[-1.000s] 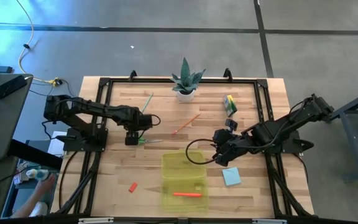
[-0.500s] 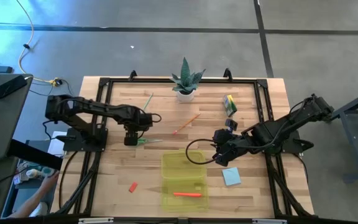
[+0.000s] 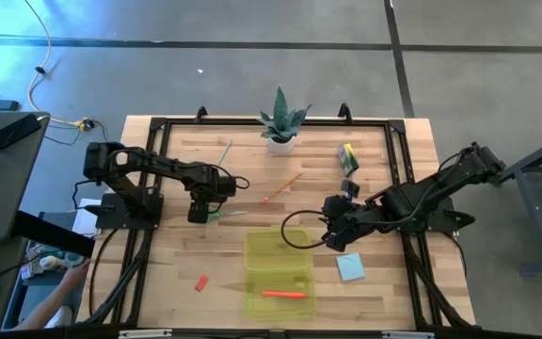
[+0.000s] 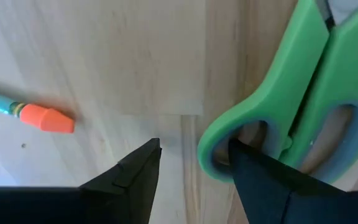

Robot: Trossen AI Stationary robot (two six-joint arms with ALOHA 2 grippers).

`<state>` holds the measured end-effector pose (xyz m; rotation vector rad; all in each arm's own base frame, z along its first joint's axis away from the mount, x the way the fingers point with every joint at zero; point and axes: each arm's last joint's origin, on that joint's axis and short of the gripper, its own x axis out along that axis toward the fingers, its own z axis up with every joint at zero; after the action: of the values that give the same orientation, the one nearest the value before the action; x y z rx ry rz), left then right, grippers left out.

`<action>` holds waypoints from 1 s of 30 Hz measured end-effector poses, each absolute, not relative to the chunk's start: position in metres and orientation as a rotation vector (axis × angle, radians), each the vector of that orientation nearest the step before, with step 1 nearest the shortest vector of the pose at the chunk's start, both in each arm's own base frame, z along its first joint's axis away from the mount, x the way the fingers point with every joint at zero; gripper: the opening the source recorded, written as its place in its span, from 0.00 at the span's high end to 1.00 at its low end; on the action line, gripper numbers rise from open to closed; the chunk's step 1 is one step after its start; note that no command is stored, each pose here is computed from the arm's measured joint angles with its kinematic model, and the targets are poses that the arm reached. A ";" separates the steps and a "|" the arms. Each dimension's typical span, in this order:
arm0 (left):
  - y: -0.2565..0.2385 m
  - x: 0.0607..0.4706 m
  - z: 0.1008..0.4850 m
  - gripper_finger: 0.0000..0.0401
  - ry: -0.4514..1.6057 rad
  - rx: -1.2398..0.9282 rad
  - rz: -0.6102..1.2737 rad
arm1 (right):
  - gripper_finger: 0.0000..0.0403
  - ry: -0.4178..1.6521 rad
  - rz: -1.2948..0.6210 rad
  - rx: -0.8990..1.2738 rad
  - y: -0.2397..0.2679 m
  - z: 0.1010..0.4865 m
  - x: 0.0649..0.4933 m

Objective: Pack school essentials
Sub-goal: Put the green scissors into the yellow supply box

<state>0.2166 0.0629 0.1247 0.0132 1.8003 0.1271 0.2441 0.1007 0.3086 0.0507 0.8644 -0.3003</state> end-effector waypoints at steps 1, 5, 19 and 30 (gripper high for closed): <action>0.063 0.217 0.124 0.58 1.800 0.016 0.122 | 0.68 0.865 -0.300 0.051 0.101 0.309 0.244; 0.062 0.217 0.124 0.71 1.799 0.015 0.105 | 0.68 0.866 -0.301 0.050 0.101 0.308 0.244; 0.060 0.216 0.125 0.94 1.784 -0.032 0.108 | 0.68 0.866 -0.301 0.050 0.101 0.308 0.244; 0.055 0.214 0.170 0.97 1.557 -0.058 0.228 | 0.68 0.862 -0.312 0.074 0.101 0.308 0.244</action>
<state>0.2140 0.0545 0.1700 -0.0583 1.5572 0.2279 0.2440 0.1006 0.3085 0.0744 0.8622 -0.3123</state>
